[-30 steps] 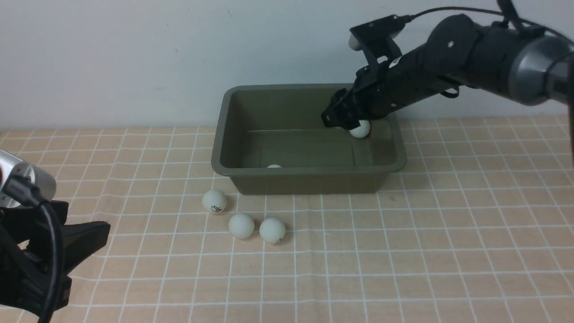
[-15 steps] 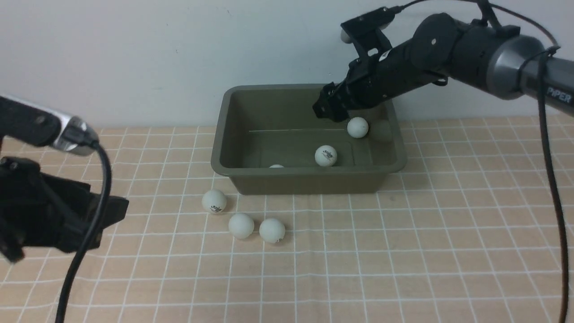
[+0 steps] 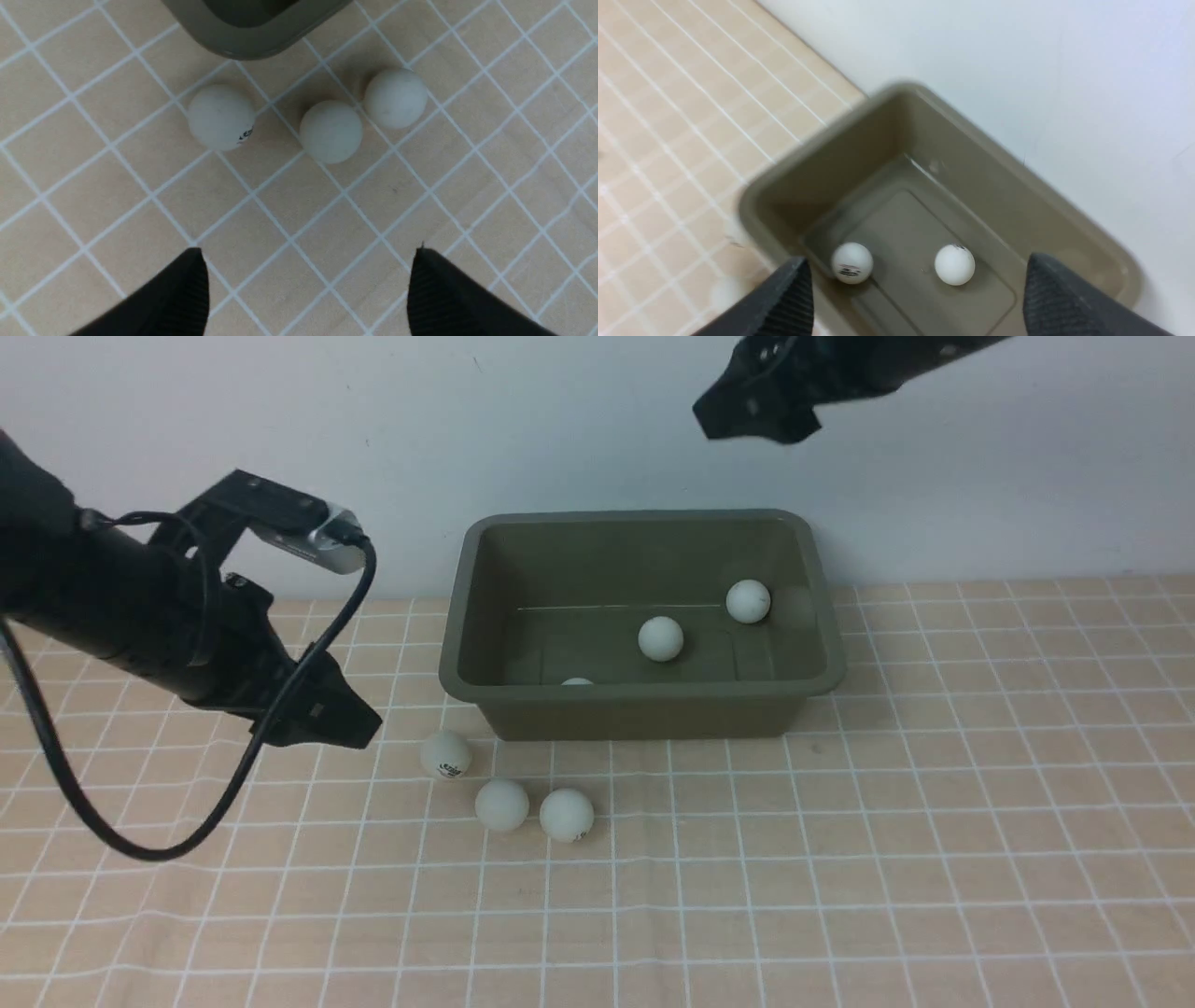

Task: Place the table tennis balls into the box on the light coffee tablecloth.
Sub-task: 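Reach for and grasp a ping pong ball on the table beside the basket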

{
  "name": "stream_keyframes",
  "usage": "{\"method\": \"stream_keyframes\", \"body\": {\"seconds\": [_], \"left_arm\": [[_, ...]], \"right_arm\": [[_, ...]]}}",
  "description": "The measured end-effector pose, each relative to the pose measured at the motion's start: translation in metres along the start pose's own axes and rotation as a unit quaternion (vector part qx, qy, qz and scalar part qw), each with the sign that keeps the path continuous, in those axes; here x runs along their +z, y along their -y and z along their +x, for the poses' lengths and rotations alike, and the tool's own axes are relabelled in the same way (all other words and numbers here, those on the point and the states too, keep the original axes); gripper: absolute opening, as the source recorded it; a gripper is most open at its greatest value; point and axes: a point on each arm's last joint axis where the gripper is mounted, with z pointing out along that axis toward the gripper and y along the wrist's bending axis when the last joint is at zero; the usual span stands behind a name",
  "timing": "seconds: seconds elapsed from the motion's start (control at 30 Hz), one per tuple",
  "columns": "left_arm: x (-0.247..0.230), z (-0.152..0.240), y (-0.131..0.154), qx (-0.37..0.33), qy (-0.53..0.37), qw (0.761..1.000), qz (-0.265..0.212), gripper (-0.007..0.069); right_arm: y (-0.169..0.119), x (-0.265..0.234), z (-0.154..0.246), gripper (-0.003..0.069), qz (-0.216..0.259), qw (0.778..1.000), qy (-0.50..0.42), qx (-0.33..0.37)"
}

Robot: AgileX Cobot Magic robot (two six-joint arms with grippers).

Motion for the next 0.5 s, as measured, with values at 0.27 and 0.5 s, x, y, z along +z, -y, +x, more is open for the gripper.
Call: {"method": "stream_keyframes", "body": {"seconds": [0.27,0.5], "left_arm": [[0.036,-0.003,-0.027,0.025,-0.004,1.000,-0.008,0.0477],[0.078,0.004,-0.052,0.019,-0.011,1.000,-0.008,0.0477]], "right_arm": [[-0.031,-0.099,-0.018,0.0547,0.003,0.998,0.051,-0.035],[-0.047,-0.143,-0.018,0.0547,0.003,0.997,0.071,-0.042]]}}
